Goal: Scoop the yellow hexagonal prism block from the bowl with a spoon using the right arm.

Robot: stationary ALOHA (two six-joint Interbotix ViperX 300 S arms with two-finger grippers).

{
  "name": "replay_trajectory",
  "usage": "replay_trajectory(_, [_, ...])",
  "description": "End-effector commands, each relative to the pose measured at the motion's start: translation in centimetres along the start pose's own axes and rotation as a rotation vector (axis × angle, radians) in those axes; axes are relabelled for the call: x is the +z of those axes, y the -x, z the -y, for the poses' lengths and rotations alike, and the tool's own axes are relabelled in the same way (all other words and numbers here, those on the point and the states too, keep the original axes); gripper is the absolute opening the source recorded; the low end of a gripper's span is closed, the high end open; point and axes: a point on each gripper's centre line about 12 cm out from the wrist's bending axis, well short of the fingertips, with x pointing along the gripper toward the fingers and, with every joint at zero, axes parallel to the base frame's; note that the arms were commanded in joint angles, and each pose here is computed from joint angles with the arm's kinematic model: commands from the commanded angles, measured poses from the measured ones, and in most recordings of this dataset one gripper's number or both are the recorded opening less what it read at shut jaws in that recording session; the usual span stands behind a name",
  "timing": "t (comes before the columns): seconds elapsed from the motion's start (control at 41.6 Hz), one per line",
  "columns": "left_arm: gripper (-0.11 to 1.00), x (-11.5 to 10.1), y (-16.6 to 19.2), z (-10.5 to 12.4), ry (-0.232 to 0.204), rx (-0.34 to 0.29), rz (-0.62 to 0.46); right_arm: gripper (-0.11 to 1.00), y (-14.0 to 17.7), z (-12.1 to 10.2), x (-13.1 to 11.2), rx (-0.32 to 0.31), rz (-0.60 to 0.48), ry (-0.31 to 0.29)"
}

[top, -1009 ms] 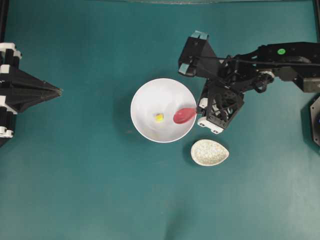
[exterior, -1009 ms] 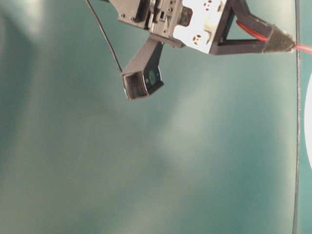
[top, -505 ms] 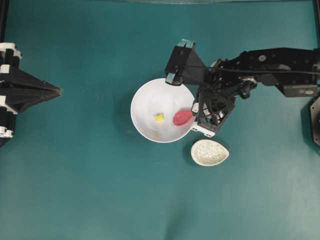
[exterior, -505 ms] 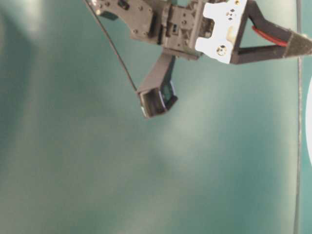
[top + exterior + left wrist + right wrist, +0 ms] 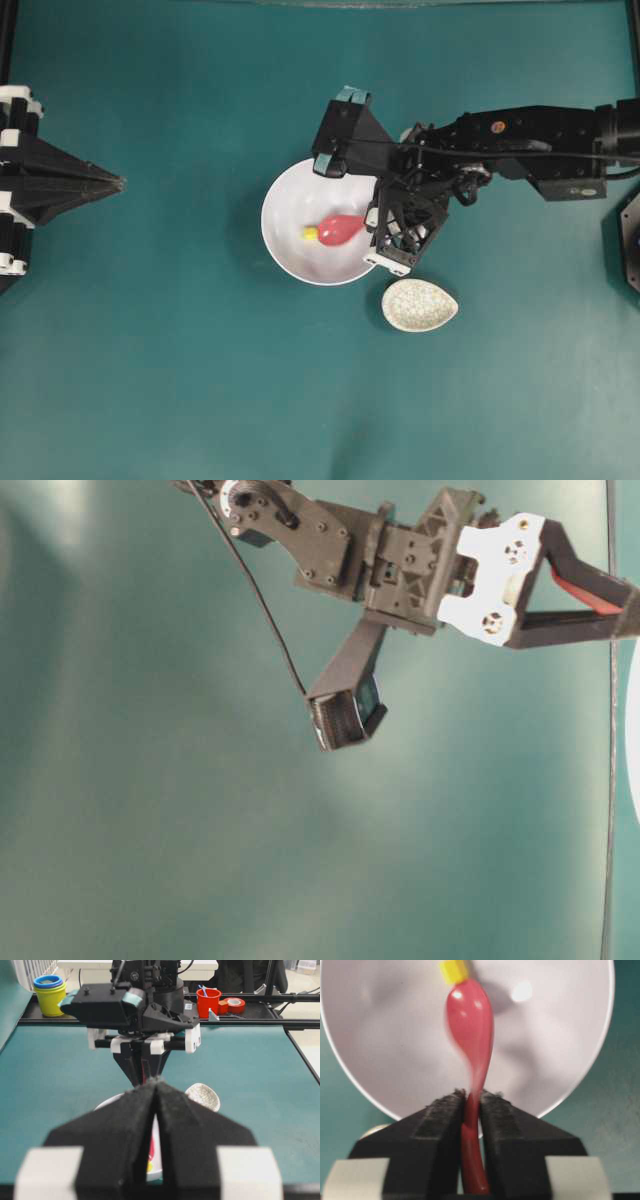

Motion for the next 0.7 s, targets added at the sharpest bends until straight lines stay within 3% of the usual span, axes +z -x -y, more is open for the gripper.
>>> replay_trajectory(0.0, [0.0,0.9,-0.2,0.0,-0.003,0.002,0.025,0.11,0.9,-0.4,1.0,0.012,0.064,0.01])
replay_trajectory(0.432, [0.0,0.9,-0.2,0.0,-0.003,0.002,0.023,0.11,1.1,-0.5,2.1,0.013,0.142,0.03])
replay_trajectory(0.673, [0.0,0.9,-0.2,0.0,-0.003,0.002,0.025,0.11,3.6,-0.9,3.5,0.01,0.216,0.061])
